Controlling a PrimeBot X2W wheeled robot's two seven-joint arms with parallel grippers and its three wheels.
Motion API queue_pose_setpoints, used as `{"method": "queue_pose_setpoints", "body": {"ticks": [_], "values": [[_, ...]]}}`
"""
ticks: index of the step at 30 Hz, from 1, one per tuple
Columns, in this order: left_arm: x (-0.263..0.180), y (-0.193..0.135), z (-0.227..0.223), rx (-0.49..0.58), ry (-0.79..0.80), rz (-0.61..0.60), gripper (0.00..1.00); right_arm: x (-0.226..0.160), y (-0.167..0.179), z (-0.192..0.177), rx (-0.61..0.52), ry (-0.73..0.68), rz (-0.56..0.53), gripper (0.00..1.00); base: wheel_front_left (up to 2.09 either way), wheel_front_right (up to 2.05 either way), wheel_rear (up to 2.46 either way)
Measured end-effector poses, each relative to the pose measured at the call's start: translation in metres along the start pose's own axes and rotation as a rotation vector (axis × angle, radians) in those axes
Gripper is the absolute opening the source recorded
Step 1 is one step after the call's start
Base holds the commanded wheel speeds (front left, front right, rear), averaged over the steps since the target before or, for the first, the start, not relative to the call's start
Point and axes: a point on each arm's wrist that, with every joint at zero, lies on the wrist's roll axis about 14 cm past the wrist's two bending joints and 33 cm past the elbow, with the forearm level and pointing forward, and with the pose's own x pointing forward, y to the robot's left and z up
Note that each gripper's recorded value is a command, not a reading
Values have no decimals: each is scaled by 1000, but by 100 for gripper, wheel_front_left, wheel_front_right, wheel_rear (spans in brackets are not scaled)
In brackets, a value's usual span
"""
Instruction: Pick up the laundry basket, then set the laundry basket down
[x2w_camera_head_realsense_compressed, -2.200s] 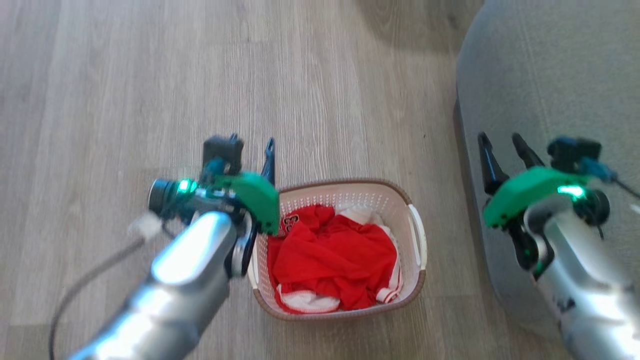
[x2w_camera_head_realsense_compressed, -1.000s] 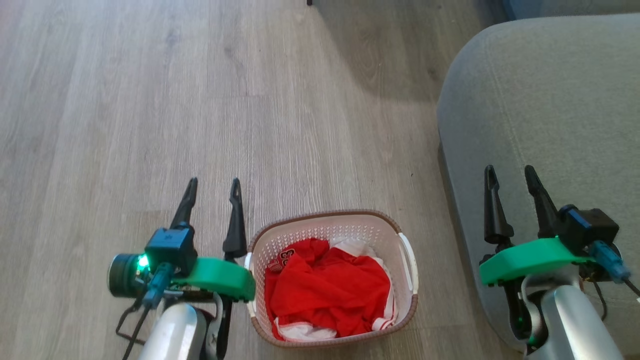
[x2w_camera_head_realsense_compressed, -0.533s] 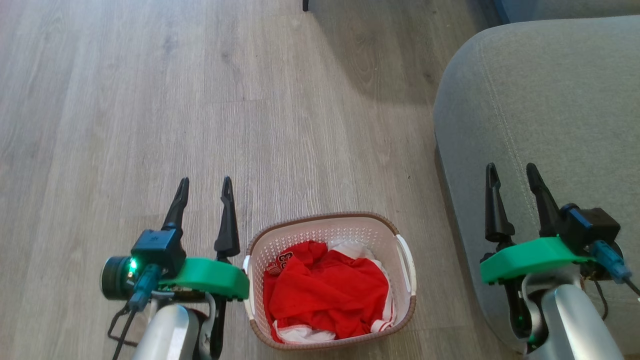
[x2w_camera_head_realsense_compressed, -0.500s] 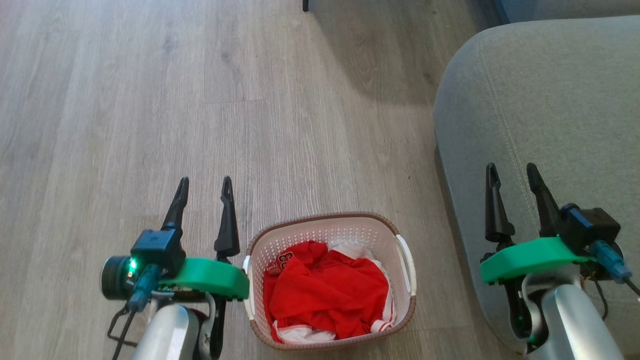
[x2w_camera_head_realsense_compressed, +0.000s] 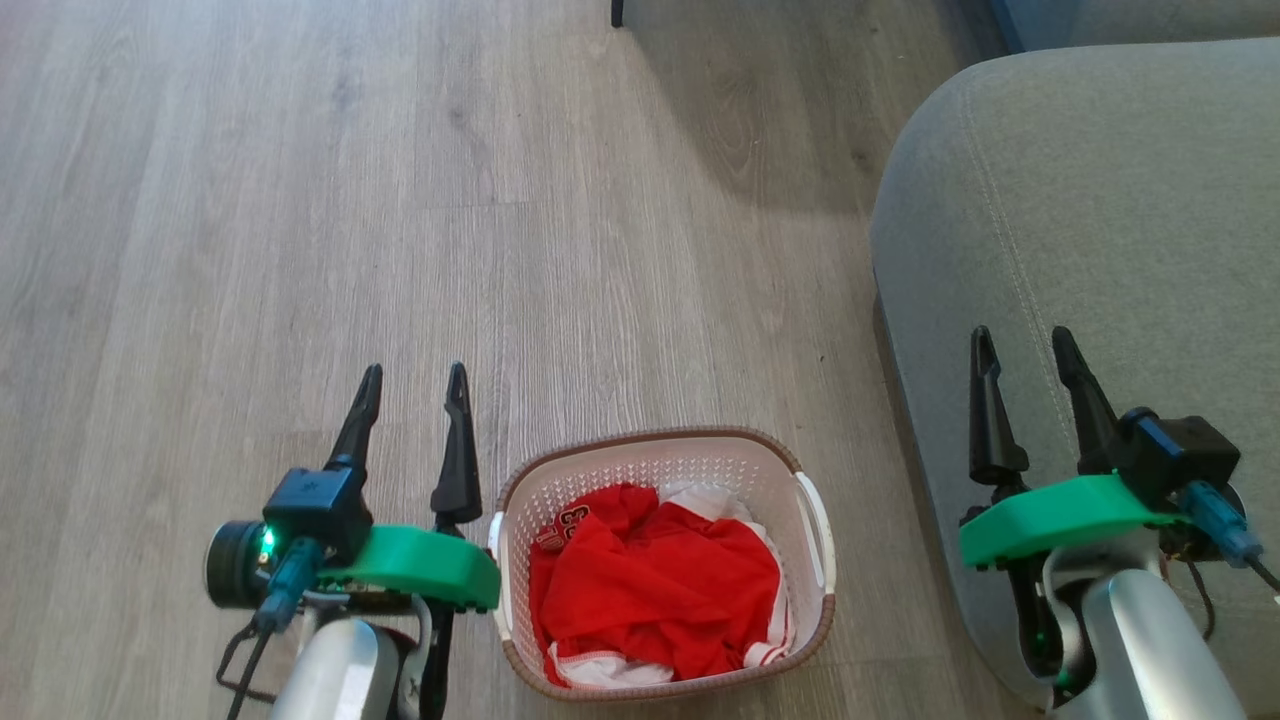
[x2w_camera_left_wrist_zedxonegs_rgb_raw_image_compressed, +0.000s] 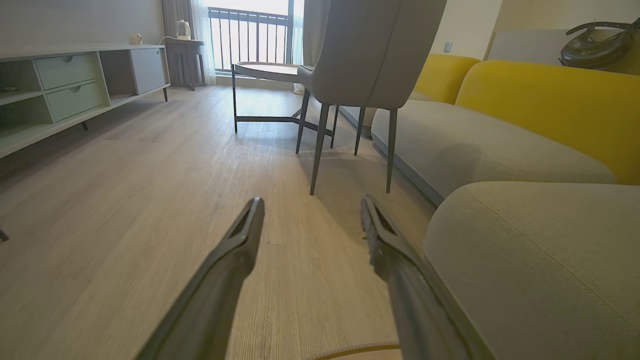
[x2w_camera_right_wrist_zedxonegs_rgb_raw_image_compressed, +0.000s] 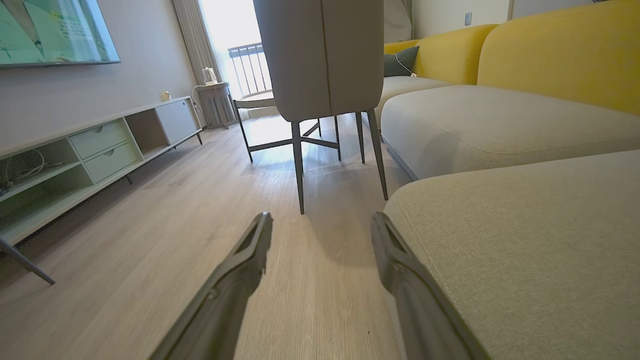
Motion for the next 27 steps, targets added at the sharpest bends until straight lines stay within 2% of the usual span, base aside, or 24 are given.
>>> {"method": "queue_pose_setpoints", "body": {"ticks": [27], "values": [[-11,0,-1,3,9,-4,100,-5,8,3,6,-3,19,100,0,0,0]]}}
